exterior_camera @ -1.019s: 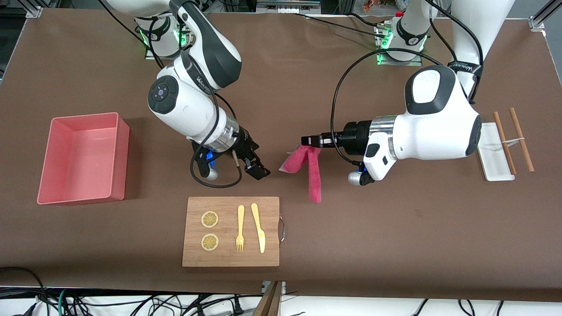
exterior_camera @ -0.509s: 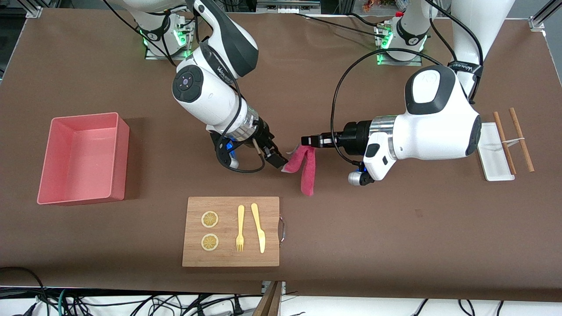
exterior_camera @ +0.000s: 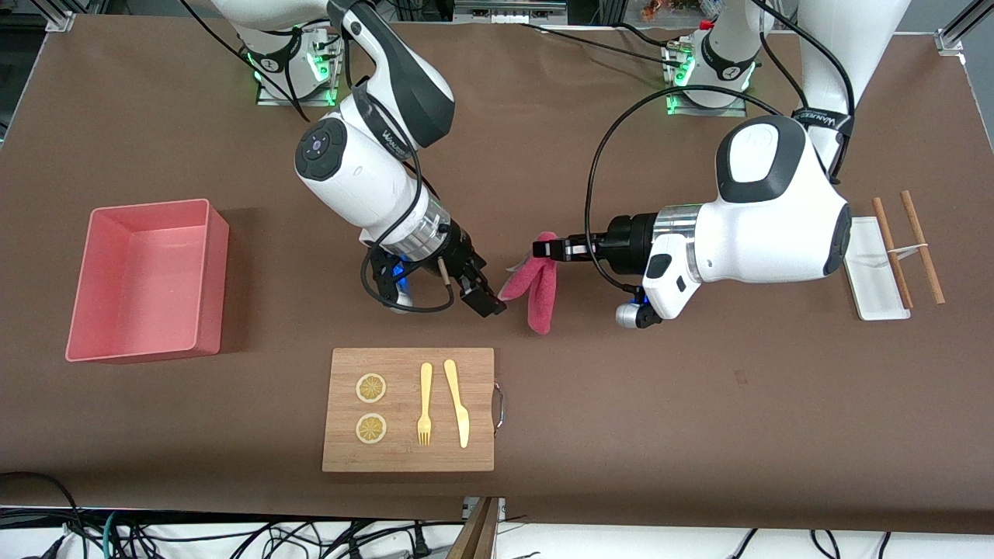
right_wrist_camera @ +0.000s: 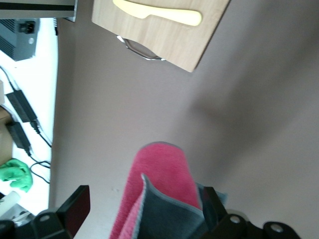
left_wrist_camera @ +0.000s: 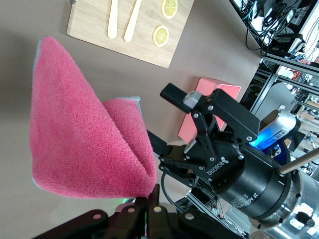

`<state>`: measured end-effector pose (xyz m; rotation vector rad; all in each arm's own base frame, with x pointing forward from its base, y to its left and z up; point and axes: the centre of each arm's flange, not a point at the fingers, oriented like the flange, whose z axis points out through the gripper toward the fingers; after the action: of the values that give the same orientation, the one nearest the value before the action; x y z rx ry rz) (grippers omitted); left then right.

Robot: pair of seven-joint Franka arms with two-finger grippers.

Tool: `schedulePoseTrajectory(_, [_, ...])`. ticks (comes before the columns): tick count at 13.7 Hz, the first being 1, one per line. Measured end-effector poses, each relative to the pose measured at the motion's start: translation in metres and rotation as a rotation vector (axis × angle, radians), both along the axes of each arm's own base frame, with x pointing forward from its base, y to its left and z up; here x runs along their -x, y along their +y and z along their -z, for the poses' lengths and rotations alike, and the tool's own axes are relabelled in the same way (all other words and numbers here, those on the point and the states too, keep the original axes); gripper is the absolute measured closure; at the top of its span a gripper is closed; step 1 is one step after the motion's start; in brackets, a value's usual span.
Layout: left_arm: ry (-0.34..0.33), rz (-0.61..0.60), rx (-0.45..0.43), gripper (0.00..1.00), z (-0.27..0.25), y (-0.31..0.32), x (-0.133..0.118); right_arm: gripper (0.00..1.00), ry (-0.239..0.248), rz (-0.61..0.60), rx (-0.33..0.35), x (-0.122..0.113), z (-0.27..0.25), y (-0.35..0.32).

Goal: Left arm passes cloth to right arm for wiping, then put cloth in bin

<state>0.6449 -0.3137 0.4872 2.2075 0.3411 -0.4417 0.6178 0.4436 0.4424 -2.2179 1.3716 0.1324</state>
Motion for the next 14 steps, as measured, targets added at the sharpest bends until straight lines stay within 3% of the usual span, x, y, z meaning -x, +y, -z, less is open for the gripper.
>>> schedulePoseTrajectory(5, [0.000,0.000,0.000,0.98,0.000,0.000,0.000,0.00,0.015,-0.005,-0.023,0.007,0.015,0.017])
schedulePoseTrajectory(6, [0.000,0.000,0.000,0.98,0.000,0.000,0.000,0.04,0.019,-0.009,-0.021,0.009,0.018,0.020])
schedulePoseTrajectory(14, [0.000,0.000,0.000,0.98,0.000,0.000,0.000,0.96,0.028,-0.033,-0.033,0.020,0.022,0.036])
